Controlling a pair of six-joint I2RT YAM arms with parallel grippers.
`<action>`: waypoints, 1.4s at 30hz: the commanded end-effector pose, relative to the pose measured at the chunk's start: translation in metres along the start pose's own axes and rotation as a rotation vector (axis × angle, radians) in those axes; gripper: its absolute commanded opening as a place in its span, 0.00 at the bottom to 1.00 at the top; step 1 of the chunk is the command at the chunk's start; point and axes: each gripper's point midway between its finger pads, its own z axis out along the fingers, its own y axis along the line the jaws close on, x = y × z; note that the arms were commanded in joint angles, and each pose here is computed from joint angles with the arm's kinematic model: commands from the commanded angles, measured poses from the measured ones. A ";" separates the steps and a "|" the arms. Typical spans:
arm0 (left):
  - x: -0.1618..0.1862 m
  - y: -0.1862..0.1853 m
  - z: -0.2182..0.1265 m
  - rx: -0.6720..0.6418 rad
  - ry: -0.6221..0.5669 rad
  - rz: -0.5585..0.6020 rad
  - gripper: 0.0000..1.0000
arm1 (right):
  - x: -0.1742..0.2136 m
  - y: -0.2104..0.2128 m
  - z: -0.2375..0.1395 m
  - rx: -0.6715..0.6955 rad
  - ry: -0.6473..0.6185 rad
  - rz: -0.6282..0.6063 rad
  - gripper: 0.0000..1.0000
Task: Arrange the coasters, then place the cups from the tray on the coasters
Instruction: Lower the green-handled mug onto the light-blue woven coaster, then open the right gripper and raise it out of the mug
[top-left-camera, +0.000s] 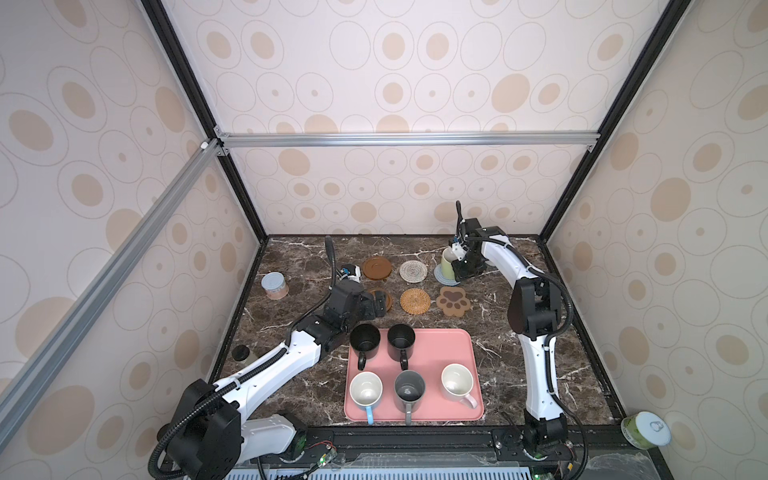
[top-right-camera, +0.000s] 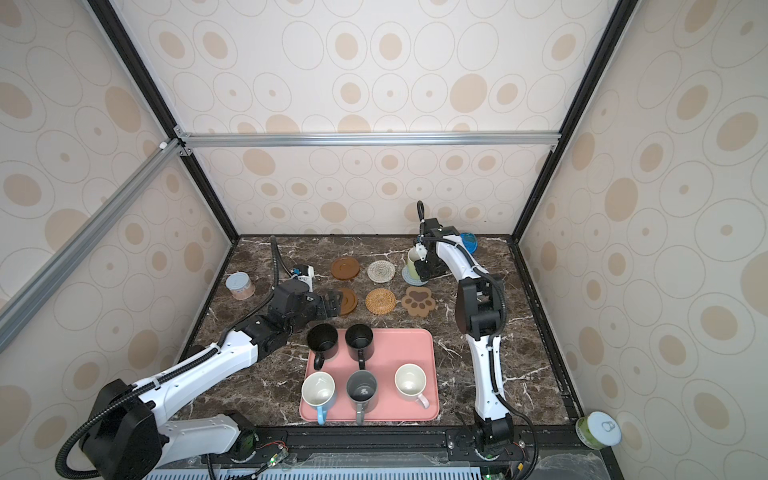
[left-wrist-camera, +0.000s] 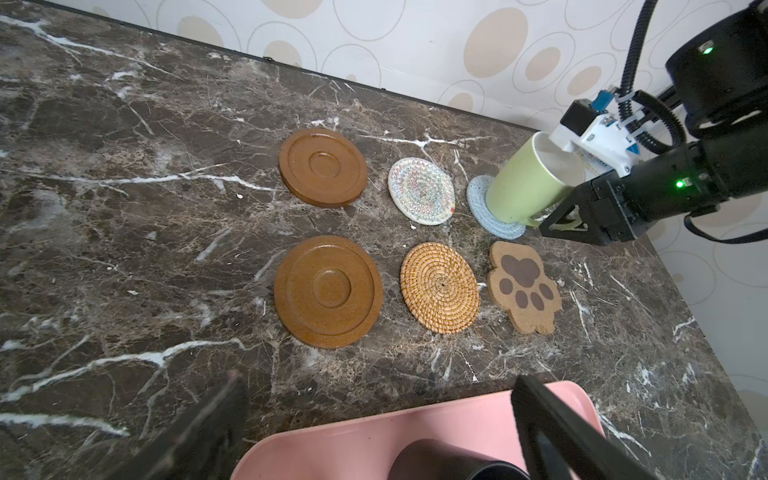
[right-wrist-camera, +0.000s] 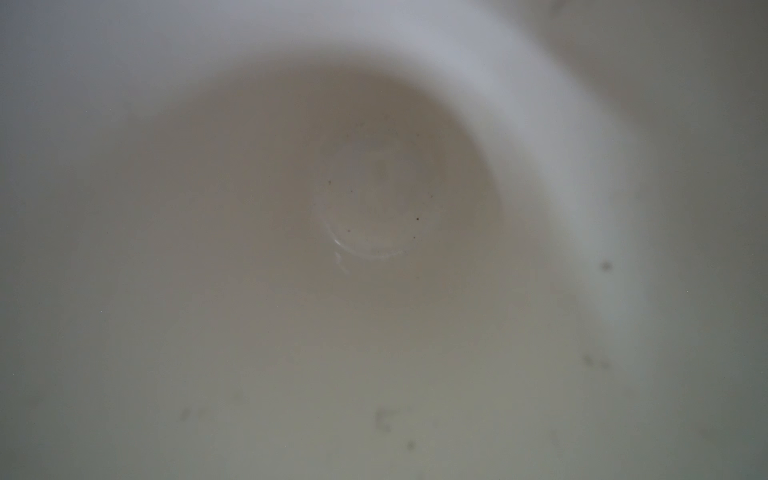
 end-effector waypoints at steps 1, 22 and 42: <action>-0.010 -0.008 -0.005 0.025 -0.031 -0.020 1.00 | -0.003 0.000 -0.027 0.022 -0.036 -0.006 0.42; -0.013 0.000 -0.011 -0.010 -0.050 -0.025 1.00 | 0.014 -0.001 -0.095 0.055 -0.095 0.060 0.48; -0.026 0.000 -0.007 -0.031 -0.089 -0.051 1.00 | 0.089 0.065 -0.170 -0.044 -0.131 0.201 0.49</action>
